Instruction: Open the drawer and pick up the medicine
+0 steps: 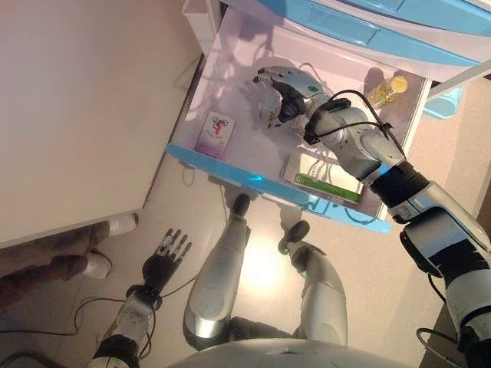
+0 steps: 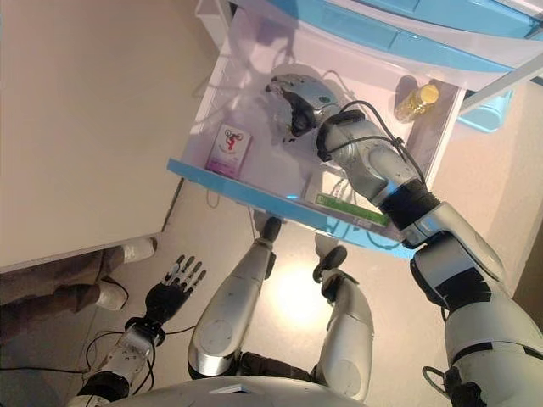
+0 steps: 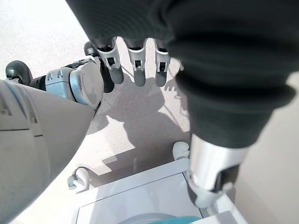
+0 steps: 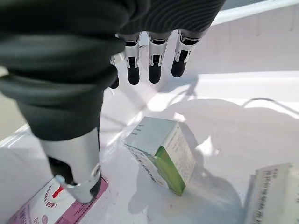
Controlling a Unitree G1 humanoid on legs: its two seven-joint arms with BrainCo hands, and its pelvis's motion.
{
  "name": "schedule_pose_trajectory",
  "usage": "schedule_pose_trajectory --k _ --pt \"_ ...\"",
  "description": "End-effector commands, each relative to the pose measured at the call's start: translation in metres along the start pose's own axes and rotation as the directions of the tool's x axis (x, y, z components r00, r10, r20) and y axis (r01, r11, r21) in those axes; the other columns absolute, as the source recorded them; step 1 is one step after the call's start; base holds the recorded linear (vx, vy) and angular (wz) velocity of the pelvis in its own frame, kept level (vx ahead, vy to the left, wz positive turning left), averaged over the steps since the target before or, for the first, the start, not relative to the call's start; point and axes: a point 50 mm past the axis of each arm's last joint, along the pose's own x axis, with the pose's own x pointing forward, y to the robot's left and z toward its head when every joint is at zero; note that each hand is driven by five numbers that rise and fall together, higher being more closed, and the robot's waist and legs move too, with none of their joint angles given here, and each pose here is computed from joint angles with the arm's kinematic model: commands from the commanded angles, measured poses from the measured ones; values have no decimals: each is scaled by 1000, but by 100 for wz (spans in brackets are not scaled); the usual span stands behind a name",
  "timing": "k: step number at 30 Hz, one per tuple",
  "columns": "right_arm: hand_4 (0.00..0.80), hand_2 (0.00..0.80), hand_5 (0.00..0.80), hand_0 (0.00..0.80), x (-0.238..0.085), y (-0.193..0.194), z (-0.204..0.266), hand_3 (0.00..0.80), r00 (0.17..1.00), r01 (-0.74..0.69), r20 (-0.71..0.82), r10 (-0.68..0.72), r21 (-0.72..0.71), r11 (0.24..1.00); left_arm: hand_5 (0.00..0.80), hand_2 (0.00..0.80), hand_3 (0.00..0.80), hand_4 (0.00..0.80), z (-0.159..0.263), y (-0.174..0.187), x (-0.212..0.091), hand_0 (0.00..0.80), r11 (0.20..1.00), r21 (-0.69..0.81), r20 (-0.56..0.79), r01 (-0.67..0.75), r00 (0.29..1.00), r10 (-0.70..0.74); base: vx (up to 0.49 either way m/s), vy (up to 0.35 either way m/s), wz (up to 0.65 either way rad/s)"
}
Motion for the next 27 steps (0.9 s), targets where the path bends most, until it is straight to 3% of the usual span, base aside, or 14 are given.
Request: schedule_pose_trajectory --k 1,9,22,23,24,25,27 --pt "0 0 0 0 7 -9 4 0 1000 6 15 -4 -96 995 0 0 0 0 -17 6 -16 0 1000 0 -59 -6 998 6 10 13 8" --pt "0 0 0 0 11 10 -9 0 995 -94 -60 85 -173 980 0 0 0 0 -20 8 -16 0 1000 -5 -63 -9 998 9 0 6 4" --pt "0 0 0 0 5 31 -46 0 968 -167 -213 130 -162 973 0 0 0 0 -23 7 -17 0 1000 -4 -70 -2 998 2 -1 2 3" --pt "511 511 511 511 4 31 -49 511 967 -165 -218 129 -158 973 0 0 0 0 -23 8 -17 0 1000 -4 -72 -4 997 4 0 0 0" --pt "627 627 627 627 4 31 -49 627 968 -163 -219 126 -159 974 0 0 0 0 -23 8 -17 0 1000 -4 -73 -5 997 5 0 0 0" --pt "800 800 800 800 3 31 -52 800 969 -155 -220 117 -164 974 0 0 0 0 -23 9 -18 0 1000 -6 -75 -9 997 8 0 0 0" --pt "800 800 800 800 4 31 -52 800 972 -147 -207 110 -175 973 0 0 0 0 -23 10 -19 0 1000 -2 -76 -8 997 8 0 0 0"
